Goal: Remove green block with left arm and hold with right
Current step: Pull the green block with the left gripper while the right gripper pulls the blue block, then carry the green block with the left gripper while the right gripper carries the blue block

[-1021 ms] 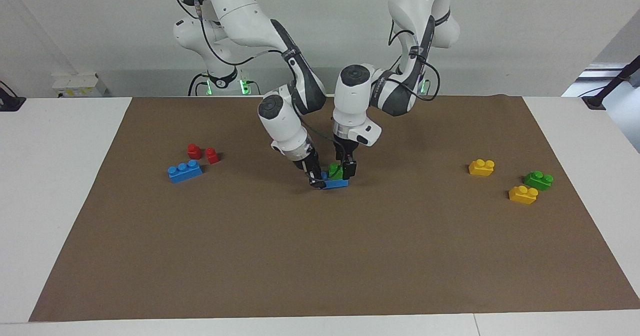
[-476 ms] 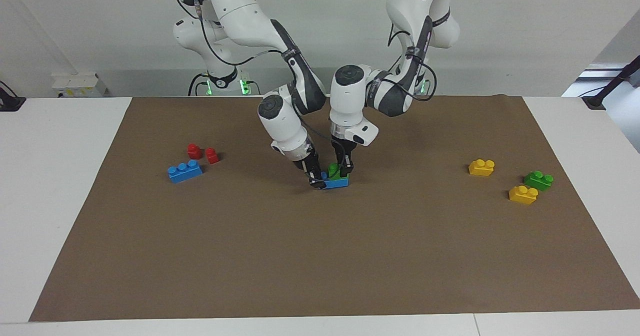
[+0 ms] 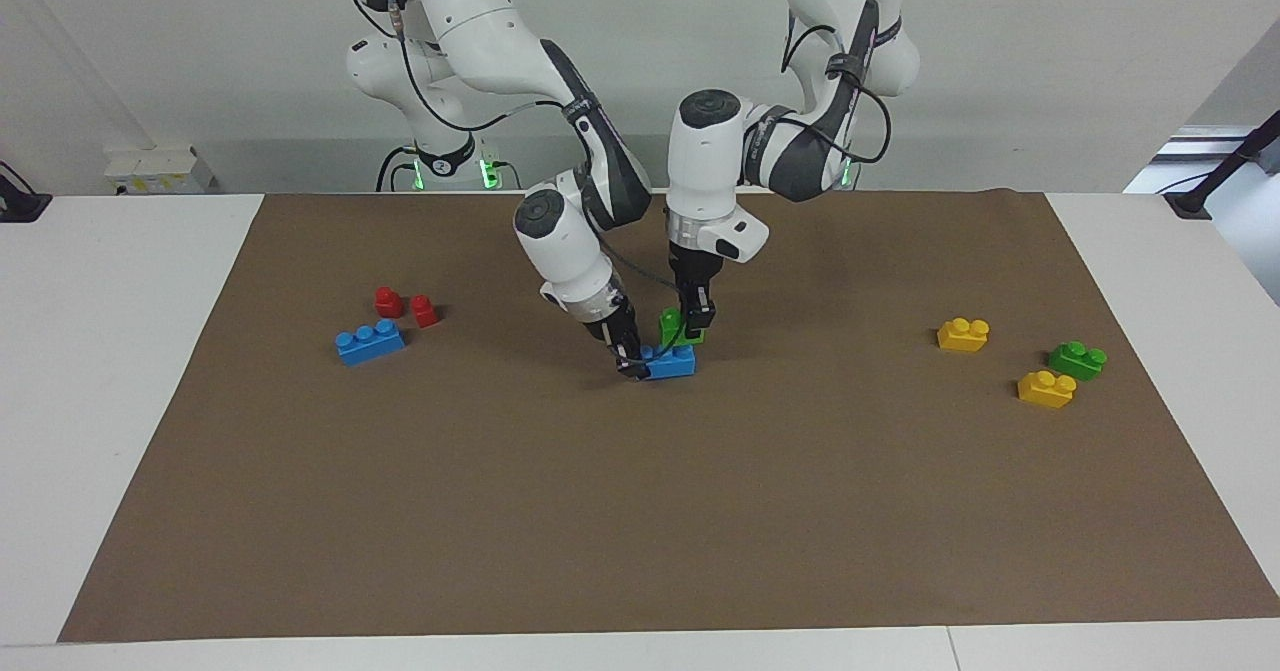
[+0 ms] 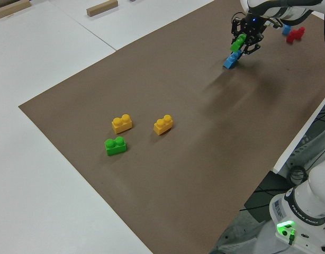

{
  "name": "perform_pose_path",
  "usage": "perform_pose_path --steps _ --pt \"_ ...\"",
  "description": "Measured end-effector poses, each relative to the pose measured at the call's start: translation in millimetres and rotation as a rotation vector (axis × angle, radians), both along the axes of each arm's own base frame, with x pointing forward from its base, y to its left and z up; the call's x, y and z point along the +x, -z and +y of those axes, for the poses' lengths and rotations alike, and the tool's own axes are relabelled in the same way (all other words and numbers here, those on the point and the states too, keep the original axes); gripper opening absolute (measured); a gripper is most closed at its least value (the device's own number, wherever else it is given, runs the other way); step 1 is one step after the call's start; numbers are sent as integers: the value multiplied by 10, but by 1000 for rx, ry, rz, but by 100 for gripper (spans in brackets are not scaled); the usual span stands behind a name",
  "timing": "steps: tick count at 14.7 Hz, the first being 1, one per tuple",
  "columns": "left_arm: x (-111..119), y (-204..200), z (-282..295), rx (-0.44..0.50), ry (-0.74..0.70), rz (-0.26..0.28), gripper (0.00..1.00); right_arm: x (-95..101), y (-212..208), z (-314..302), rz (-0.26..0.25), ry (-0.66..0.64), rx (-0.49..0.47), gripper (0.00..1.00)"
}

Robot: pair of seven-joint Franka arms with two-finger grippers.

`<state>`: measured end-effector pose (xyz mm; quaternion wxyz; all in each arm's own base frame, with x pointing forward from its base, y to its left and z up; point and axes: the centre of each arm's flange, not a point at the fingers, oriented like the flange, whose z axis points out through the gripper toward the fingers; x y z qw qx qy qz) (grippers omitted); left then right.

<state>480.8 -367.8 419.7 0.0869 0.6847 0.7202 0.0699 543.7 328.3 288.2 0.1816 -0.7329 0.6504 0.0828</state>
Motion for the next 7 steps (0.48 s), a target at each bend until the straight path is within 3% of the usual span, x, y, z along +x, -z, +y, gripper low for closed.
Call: perform_pose_path --steps 4,7 --pt "338 -171 603 30 63 1 34 188 -168 -235 -7 -33 5 35" --pt "651 -143 1248 32 147 44 34 541 -560 -1188 -2 -139 15 35"
